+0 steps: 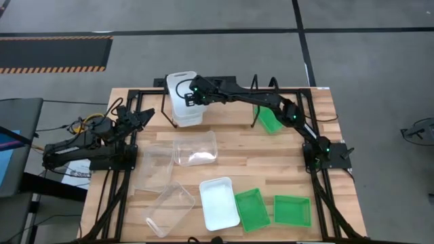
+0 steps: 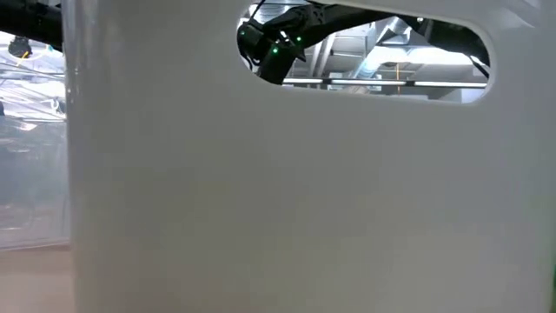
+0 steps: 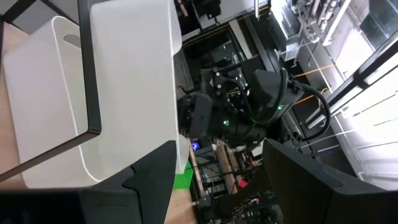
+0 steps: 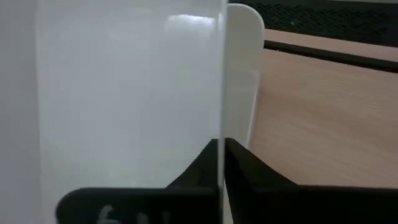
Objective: Stack baskets on shelf by color
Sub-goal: Stack the right white bin on top of the white bin on the shelf, then stack the white bin on top of the white bins on the shelf
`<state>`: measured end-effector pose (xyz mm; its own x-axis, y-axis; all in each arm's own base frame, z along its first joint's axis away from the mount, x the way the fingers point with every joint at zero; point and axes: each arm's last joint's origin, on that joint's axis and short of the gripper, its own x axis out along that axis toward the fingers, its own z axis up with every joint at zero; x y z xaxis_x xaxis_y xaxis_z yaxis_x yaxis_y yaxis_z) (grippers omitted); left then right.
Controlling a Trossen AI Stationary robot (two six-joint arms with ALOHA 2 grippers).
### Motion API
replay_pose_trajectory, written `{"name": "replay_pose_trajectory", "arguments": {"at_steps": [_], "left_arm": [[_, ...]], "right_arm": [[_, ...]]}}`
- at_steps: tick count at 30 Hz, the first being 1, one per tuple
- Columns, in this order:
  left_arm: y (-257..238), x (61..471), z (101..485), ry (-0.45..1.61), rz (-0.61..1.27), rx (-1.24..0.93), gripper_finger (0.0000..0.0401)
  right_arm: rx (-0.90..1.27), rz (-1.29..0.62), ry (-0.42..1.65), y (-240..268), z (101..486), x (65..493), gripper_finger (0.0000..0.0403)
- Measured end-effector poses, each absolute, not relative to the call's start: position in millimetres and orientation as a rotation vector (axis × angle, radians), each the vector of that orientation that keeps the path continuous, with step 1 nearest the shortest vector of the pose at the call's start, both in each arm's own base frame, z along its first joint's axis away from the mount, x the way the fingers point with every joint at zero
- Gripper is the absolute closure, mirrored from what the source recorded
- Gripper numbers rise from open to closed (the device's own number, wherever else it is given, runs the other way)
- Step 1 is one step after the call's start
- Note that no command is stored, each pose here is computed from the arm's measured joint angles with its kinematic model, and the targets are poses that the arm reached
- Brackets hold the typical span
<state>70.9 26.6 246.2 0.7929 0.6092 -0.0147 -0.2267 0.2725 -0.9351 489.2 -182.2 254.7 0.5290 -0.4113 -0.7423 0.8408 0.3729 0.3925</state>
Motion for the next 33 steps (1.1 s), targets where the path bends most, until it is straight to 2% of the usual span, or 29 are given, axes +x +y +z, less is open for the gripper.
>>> {"name": "replay_pose_trajectory", "arguments": {"at_steps": [14, 22, 27, 33], "left_arm": [[26.6, 70.9, 246.3, -0.383, 0.581, -1.168, 0.0173], [26.6, 70.9, 246.3, -0.384, 0.580, -1.168, 0.0173], [26.6, 71.0, 246.3, -0.383, 0.580, -1.168, 0.0173], [26.5, 70.9, 246.4, -0.381, 0.577, -1.168, 0.0173]], "right_arm": [[0.818, -0.869, 0.646, -181.5, 252.0, 486.1, 0.0283], [0.767, -0.845, 0.662, -184.4, 258.9, 482.5, 0.0204], [0.750, -0.818, 0.685, -180.8, 284.8, 471.6, 0.0172], [0.626, -0.709, 0.722, -147.7, 341.5, 443.8, 0.0170]]}}
